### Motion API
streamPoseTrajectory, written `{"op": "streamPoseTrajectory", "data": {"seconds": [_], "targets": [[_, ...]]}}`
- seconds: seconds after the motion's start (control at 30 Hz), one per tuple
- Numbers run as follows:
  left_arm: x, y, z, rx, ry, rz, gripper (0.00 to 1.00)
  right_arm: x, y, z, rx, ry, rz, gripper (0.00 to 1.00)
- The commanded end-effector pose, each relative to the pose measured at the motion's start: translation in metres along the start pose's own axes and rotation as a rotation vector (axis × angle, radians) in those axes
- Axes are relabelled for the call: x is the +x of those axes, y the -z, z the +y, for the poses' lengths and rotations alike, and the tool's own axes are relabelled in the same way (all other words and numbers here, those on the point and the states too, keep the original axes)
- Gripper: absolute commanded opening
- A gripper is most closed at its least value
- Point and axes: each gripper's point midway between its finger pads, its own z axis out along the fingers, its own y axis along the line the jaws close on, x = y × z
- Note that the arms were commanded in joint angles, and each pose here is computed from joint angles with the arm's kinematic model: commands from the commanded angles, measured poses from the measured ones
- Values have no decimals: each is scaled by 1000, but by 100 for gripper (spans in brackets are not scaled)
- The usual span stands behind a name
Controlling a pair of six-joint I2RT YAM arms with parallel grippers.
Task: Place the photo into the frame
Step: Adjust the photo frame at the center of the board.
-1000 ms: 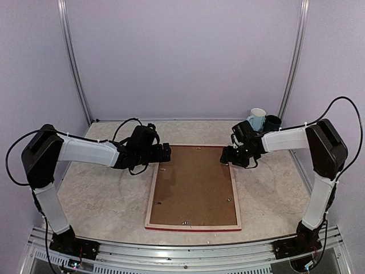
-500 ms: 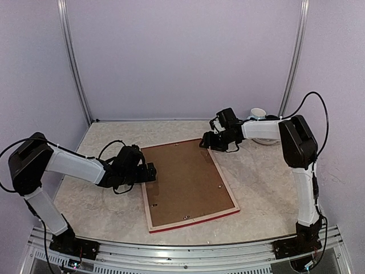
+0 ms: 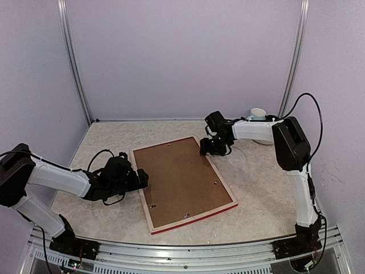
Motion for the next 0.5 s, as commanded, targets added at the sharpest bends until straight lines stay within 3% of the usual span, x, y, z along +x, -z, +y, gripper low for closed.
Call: {"op": "streamPoseTrajectory", "data": {"seconds": [0.0, 0.47], "targets": [[-2, 2, -3, 12, 24, -42, 99, -5, 23, -11, 140, -21, -66, 64], [25, -12, -6, 18, -9, 9, 99, -15, 2, 10, 79, -89, -89, 64]]}}
